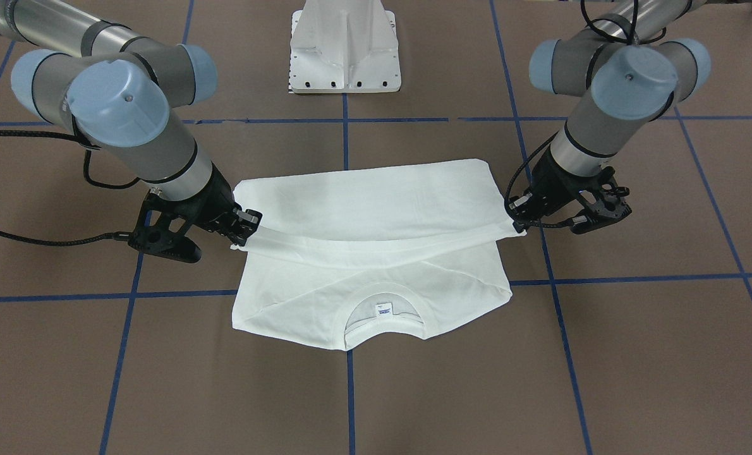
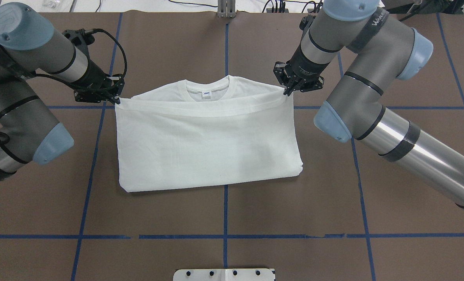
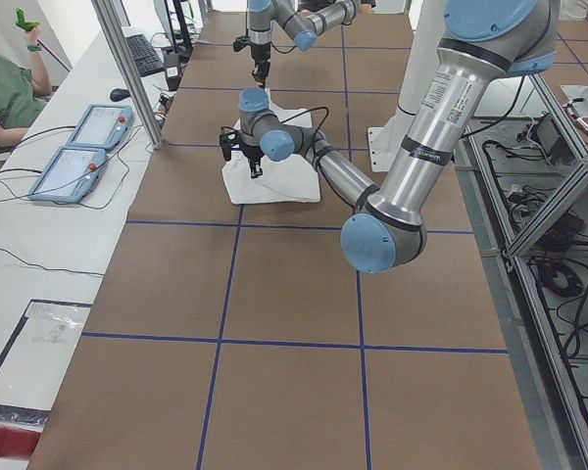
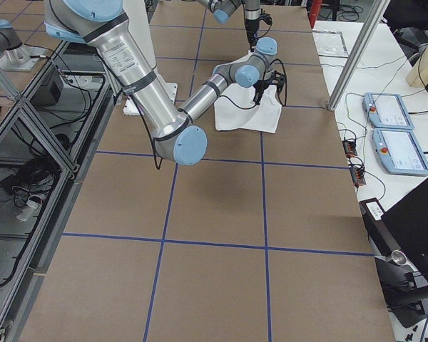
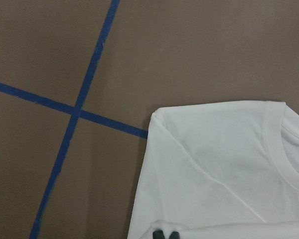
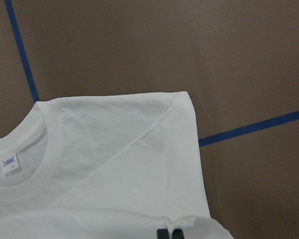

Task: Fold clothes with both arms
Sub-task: 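Lay the hem near the collar with both grippers, then open both grippers and raise them away from the folded shirt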

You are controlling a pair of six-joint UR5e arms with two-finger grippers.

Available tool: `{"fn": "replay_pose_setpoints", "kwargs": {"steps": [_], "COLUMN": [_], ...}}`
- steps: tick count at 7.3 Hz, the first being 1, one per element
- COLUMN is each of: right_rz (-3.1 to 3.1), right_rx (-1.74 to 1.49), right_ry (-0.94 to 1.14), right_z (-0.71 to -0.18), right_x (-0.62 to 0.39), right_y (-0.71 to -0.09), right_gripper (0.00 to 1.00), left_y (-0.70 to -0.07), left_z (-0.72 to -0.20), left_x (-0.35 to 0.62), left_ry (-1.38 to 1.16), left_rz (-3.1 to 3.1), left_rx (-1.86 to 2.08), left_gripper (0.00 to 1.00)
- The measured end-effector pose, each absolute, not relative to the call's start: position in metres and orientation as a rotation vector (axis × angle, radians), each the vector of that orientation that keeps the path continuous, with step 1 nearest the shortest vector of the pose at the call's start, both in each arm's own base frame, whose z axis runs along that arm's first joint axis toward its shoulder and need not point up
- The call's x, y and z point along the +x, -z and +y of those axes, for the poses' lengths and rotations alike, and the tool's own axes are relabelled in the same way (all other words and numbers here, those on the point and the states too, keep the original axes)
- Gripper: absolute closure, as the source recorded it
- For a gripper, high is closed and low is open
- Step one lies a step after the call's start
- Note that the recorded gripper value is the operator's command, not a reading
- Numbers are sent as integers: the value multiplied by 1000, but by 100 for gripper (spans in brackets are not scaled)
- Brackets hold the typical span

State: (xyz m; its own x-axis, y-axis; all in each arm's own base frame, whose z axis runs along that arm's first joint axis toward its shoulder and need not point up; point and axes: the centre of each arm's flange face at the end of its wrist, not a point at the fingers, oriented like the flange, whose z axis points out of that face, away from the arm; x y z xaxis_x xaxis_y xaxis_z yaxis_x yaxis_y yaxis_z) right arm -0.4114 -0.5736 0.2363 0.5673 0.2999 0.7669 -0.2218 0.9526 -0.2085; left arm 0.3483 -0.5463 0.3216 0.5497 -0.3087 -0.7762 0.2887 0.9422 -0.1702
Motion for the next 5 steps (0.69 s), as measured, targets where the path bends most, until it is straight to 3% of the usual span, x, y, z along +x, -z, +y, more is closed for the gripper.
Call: {"fn": "replay_pose_setpoints", "kwargs": {"steps": [5], "right_rz": [-895], "right_rx": [-79], "right_ry": [-341], "right_z": [-635], "right_x": [-434], "right_y": [-270], "right_gripper": [100], "left_y": [-346], "left_z": [-595], "left_x": [372], "left_ry": [390], "left_rz": [895], "left_rx": [4], "left_gripper": [100]}}
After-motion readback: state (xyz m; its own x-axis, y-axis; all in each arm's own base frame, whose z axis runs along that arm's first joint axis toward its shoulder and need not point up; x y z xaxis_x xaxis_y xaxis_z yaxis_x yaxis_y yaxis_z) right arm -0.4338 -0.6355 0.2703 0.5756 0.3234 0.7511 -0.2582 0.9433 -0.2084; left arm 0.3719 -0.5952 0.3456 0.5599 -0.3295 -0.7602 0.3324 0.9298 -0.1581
